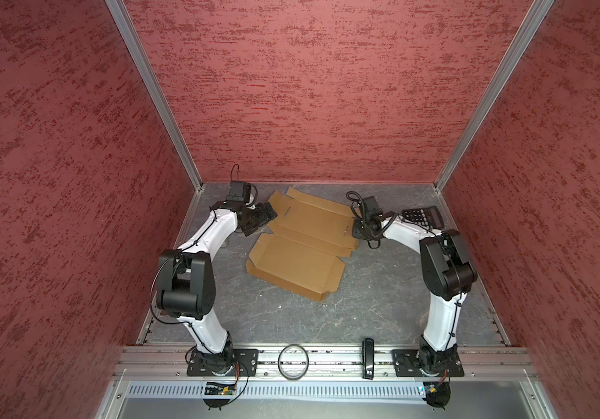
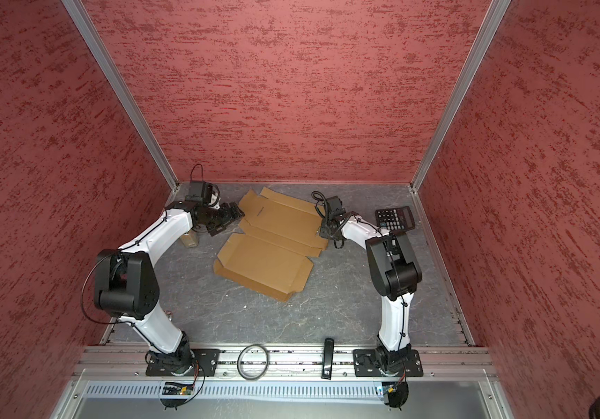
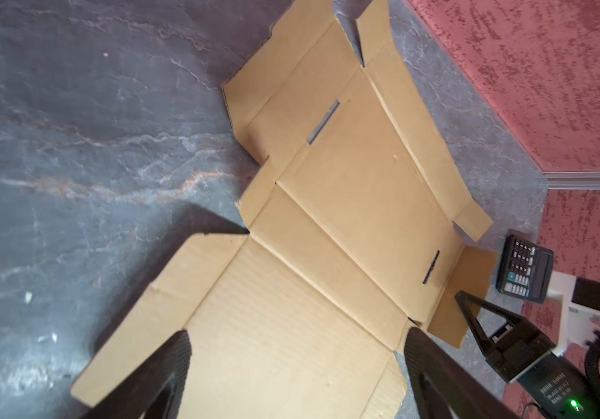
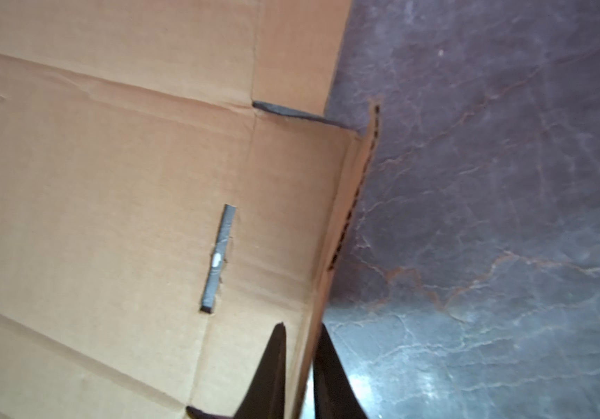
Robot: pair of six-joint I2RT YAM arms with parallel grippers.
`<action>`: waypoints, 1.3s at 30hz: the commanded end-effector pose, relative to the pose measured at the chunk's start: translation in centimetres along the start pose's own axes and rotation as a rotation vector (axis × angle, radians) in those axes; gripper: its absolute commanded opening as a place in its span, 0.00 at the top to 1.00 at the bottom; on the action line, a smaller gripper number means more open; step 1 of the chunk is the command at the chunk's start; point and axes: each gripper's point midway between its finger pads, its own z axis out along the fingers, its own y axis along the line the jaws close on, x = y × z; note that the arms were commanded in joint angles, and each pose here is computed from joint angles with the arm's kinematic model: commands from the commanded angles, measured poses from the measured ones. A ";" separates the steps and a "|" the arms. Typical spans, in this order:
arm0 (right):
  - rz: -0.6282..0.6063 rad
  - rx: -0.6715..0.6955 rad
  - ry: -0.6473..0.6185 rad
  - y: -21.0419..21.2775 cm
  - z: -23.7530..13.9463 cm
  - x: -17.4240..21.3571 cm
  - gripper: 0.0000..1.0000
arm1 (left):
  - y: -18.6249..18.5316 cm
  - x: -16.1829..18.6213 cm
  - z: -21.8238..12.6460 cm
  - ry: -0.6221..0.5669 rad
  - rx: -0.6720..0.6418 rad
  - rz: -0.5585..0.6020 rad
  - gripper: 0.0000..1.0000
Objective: Fold the paper box
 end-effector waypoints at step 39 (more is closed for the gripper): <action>-0.339 -0.016 -0.111 -1.3 -1.7 -6.1 0.91 | 0.0 -2.5 7.0 0.170 -0.073 0.116 0.18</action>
